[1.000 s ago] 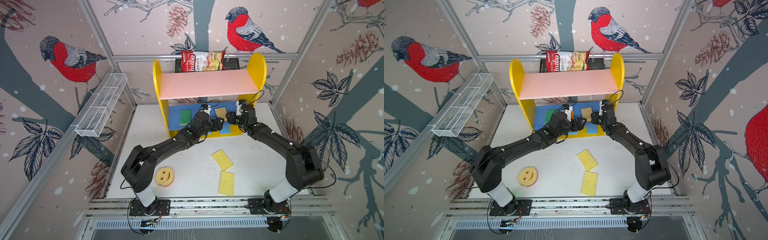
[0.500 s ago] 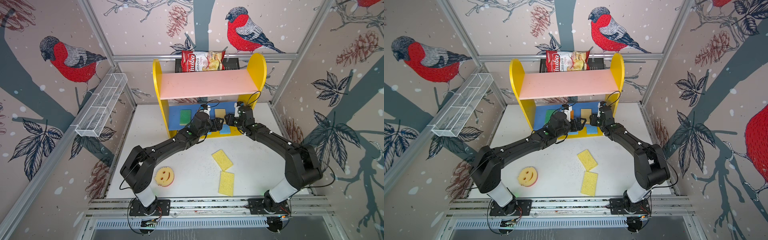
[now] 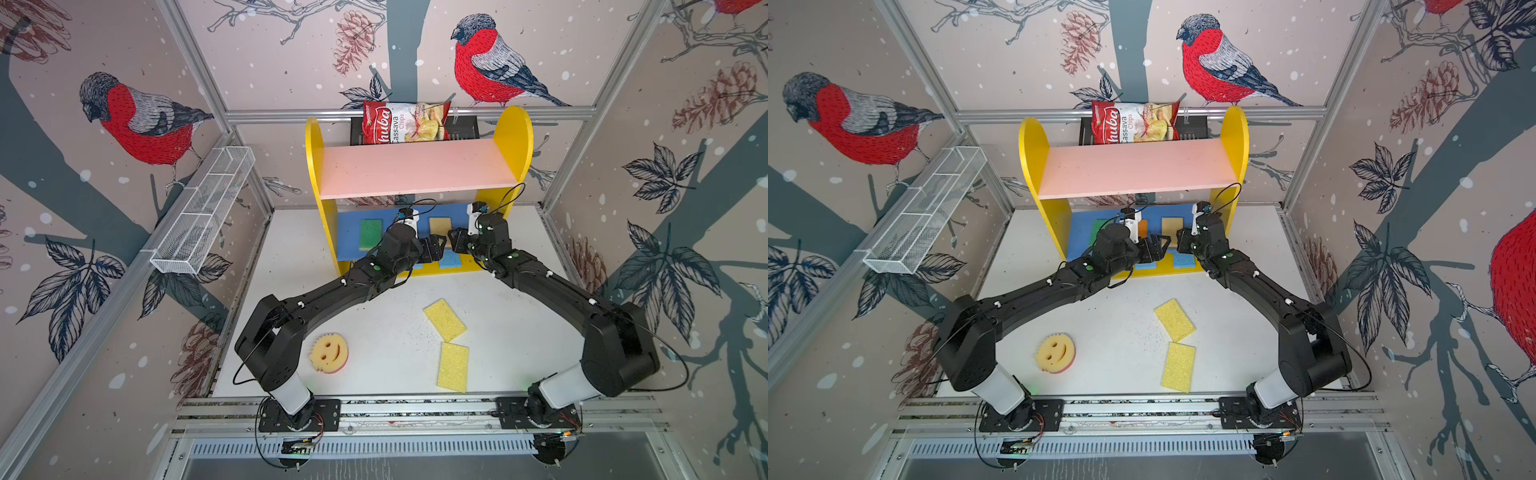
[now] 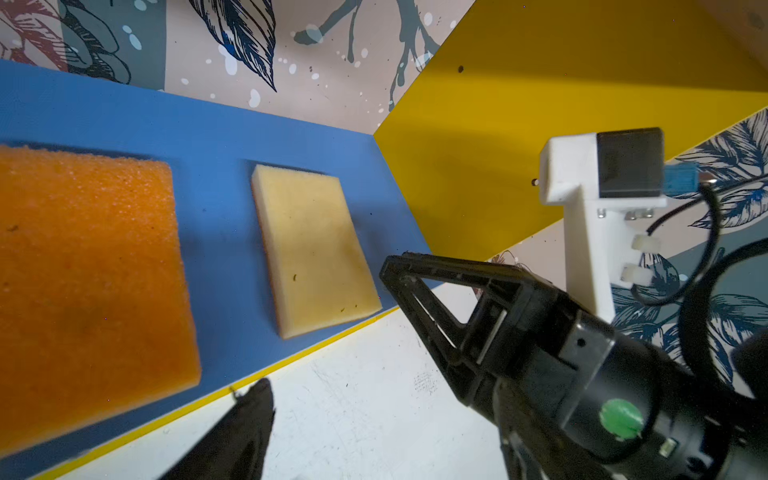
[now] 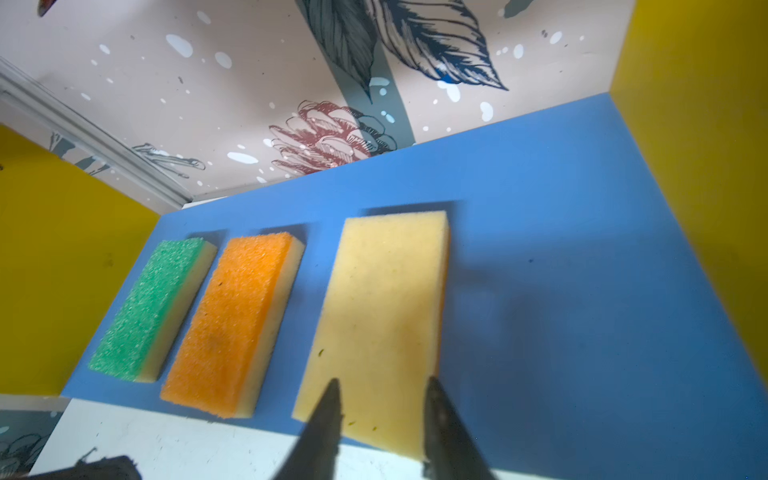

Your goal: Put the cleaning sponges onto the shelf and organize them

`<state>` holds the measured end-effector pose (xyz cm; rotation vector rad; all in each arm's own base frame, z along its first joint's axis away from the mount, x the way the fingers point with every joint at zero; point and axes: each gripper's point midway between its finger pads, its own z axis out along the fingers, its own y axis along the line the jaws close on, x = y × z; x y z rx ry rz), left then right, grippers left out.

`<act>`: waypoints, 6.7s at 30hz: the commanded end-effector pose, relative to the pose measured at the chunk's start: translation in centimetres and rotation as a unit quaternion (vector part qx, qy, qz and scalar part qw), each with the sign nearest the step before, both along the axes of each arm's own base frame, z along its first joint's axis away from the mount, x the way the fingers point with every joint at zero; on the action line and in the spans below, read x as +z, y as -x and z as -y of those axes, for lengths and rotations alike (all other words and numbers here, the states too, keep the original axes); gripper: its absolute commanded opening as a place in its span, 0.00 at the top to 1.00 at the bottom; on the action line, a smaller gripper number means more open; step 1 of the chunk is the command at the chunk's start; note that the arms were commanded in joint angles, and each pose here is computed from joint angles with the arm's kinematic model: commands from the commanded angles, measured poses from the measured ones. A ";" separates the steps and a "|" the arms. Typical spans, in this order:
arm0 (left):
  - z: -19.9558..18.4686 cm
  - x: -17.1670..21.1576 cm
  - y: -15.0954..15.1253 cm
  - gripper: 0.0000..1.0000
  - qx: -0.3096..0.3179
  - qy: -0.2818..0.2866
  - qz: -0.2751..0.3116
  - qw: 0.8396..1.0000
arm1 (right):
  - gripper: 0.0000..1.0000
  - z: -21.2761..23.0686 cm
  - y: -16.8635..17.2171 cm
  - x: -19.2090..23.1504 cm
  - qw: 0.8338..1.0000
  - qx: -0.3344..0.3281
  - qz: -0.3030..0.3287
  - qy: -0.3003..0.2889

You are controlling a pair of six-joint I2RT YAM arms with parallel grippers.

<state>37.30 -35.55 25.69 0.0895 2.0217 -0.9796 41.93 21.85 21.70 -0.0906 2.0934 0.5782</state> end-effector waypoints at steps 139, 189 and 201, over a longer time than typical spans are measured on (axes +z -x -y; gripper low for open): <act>-20.7 -10.1 9.4 0.09 0.181 -0.043 -0.117 0.976 | 0.43 1.2 -5.8 -3.5 0.995 -0.040 0.017 0.089; -20.3 -10.2 8.6 0.09 0.178 -0.040 -0.127 0.975 | 0.43 0.8 -6.6 -0.7 0.997 -0.015 0.045 0.062; -20.2 -10.0 8.5 0.10 0.179 -0.035 -0.128 0.975 | 0.40 2.6 -5.1 2.7 0.996 -0.044 0.059 0.042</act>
